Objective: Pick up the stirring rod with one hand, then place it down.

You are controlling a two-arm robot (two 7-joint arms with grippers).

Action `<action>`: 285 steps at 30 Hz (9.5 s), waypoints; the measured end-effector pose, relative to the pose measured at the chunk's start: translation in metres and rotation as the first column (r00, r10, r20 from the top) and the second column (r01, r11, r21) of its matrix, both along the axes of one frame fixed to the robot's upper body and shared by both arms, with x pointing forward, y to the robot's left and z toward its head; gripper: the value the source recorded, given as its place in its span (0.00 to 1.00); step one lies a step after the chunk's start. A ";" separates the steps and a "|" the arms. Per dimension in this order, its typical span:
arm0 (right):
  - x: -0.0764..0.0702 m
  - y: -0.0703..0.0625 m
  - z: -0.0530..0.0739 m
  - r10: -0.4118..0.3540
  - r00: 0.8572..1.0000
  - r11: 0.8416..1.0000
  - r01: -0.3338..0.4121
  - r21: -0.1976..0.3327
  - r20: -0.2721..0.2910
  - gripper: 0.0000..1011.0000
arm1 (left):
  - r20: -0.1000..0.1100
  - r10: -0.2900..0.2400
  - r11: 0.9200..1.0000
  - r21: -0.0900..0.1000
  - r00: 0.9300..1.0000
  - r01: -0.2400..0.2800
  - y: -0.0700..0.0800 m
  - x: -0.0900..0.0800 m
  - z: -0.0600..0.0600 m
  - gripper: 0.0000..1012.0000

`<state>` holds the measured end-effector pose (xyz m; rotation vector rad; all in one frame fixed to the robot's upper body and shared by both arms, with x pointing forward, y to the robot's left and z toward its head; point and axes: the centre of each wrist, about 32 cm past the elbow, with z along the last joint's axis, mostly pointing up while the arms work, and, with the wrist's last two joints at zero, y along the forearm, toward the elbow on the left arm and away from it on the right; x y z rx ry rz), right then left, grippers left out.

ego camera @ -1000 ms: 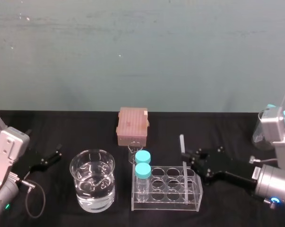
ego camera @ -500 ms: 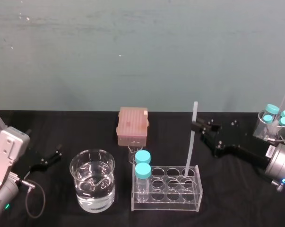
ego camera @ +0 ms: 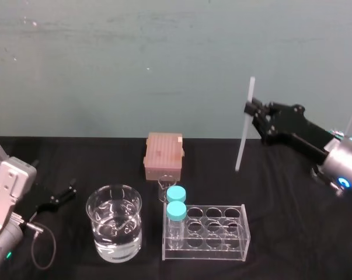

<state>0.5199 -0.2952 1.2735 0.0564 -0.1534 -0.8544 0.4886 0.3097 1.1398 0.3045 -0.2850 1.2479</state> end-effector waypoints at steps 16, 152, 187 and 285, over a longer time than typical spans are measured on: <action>0.051 0.028 -0.005 -0.163 0.987 0.987 0.163 0.000 0.014 0.06 | 0.000 0.000 1.000 0.000 1.000 0.000 0.000 0.000 0.000 0.99; 0.061 0.032 -0.012 -0.195 0.981 0.981 0.195 0.015 0.010 0.06 | 0.000 0.000 1.000 0.000 1.000 0.000 0.000 0.000 0.000 0.99; -0.019 -0.039 0.015 0.253 0.959 0.967 -0.256 -0.002 -0.125 0.06 | 0.000 0.000 1.000 0.000 1.000 0.000 0.000 0.000 0.000 0.99; 0.007 -0.029 -0.068 0.328 0.908 0.932 -0.356 -0.066 -0.261 0.06 | 0.000 0.000 1.000 0.000 1.000 0.000 0.000 0.000 0.000 0.99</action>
